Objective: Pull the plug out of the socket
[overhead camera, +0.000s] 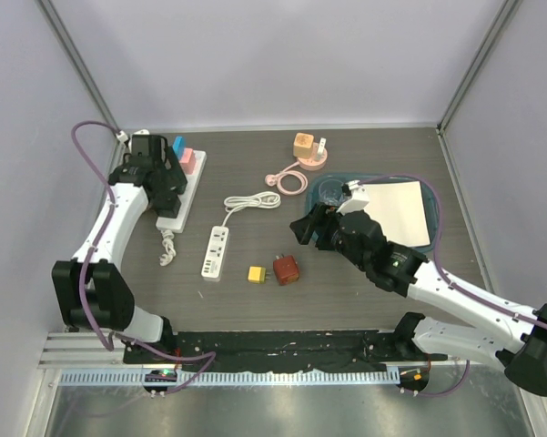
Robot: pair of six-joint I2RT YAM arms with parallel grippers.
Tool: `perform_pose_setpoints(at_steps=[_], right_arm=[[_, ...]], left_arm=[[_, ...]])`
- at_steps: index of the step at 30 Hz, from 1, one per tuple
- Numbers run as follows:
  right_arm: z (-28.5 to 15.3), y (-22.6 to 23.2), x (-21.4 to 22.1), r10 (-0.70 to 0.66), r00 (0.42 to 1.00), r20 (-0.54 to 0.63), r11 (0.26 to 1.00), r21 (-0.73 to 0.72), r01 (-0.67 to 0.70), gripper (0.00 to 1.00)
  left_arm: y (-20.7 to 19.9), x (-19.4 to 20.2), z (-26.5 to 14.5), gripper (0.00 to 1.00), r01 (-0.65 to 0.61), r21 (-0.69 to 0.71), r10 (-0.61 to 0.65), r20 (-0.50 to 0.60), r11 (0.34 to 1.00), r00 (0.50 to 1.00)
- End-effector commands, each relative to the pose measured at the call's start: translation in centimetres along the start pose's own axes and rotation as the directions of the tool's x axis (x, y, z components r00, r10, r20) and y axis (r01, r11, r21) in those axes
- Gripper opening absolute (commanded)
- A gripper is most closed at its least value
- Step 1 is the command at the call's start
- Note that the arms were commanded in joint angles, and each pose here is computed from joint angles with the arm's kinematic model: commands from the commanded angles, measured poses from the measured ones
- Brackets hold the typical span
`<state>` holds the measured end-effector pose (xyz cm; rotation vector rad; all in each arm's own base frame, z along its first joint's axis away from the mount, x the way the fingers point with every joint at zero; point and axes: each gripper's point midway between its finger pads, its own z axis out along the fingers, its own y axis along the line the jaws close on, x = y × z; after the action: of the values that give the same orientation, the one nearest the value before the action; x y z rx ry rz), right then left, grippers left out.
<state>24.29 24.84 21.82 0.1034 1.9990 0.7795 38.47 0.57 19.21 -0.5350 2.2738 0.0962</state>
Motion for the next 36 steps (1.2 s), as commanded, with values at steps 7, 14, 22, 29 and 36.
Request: perform_pose_setpoints(at_steps=[7, 14, 22, 29, 36], right_arm=[[-0.8, 1.2, -1.8, -0.003, 0.999, 0.051, 0.999, -0.046, 0.005, 0.8], [-0.9, 1.3, -1.8, -0.002, 0.999, 0.05, 0.999, -0.051, 0.004, 0.79], [-0.8, 1.3, -1.5, -0.011, 0.999, 0.033, 0.998, -0.053, 0.013, 0.79], [-0.6, 2.1, -1.8, -0.026, 0.999, 0.025, 0.997, -0.068, 0.028, 0.79], [-0.9, 2.2, -1.6, -0.015, 1.0, 0.019, 0.997, -0.08, 0.016, 0.79]], left_arm=[[1.3, -1.3, 4.8, 1.0, -0.168, -0.032, 0.167, -0.047, 0.985, 0.985], [1.0, -1.0, 6.3, 1.0, -0.123, 0.057, 0.128, -0.093, 0.991, 0.987], [1.7, 1.1, 7.6, 0.98, -0.18, 0.041, 0.184, -0.21, 0.983, 0.96], [0.6, 2.6, 7.7, 0.98, -0.176, 0.132, 0.204, -0.237, 0.976, 0.95], [0.7, 3.6, 8.0, 0.94, -0.172, 0.129, 0.202, -0.274, 0.977, 0.94]])
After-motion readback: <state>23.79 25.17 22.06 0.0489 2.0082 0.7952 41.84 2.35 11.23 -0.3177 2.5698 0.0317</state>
